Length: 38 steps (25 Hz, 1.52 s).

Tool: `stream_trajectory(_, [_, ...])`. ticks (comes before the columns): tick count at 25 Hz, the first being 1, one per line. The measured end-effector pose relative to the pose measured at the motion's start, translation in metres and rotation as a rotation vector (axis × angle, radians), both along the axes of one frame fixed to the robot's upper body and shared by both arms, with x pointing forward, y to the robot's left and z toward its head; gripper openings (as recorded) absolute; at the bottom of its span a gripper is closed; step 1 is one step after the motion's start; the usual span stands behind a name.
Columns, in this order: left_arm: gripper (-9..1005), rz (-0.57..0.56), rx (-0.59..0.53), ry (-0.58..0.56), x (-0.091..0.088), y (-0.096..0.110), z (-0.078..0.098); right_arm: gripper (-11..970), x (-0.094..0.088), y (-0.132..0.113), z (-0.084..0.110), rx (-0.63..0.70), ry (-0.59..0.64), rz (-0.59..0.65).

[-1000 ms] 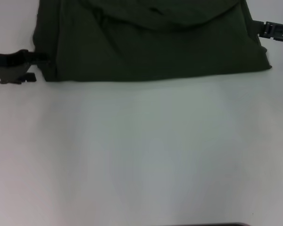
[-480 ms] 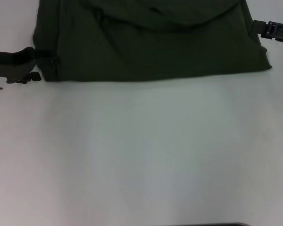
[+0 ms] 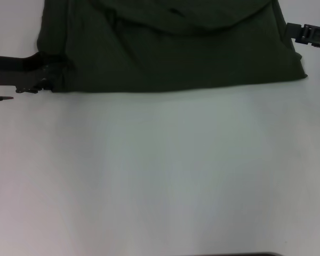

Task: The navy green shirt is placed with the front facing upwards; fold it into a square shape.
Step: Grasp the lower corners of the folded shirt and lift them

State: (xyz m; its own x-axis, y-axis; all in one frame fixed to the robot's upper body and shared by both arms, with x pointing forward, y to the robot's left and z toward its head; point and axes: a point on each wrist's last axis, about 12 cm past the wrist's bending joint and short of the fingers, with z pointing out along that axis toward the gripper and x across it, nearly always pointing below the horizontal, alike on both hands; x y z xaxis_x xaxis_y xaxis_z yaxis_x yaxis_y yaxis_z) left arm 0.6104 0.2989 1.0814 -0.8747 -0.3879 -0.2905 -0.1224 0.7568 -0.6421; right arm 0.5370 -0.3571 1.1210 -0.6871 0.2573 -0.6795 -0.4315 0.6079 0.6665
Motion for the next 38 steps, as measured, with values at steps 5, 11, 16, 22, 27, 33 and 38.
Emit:
stream_trajectory(5, [888,0.006,0.010,-0.002,0.001,0.000,-0.001,929,-0.002,-0.002,0.001,0.011,-0.001,0.001])
stream_trajectory(11, [888,0.007,0.013,-0.008,0.003,-0.001,0.000,929,-0.005,-0.006,0.000,0.017,0.001,-0.011])
stream_trajectory(16, [888,-0.028,0.018,-0.009,0.005,-0.012,0.001,930,-0.006,-0.006,0.000,0.017,0.002,-0.011])
stream_trajectory(22, [888,-0.056,0.017,-0.002,0.007,-0.020,0.002,930,-0.006,-0.006,0.000,0.017,0.002,-0.011])
stream_trajectory(27, [888,-0.076,0.016,0.002,0.008,-0.028,0.001,929,-0.006,-0.006,0.000,0.017,0.003,-0.011])
stream_trajectory(33, [833,-0.108,0.037,0.013,0.012,-0.032,0.004,929,-0.007,-0.008,0.001,0.025,0.000,-0.015])
stream_trajectory(38, [728,-0.143,0.055,0.006,0.015,-0.040,0.008,929,-0.010,-0.012,0.002,0.047,-0.004,-0.025])
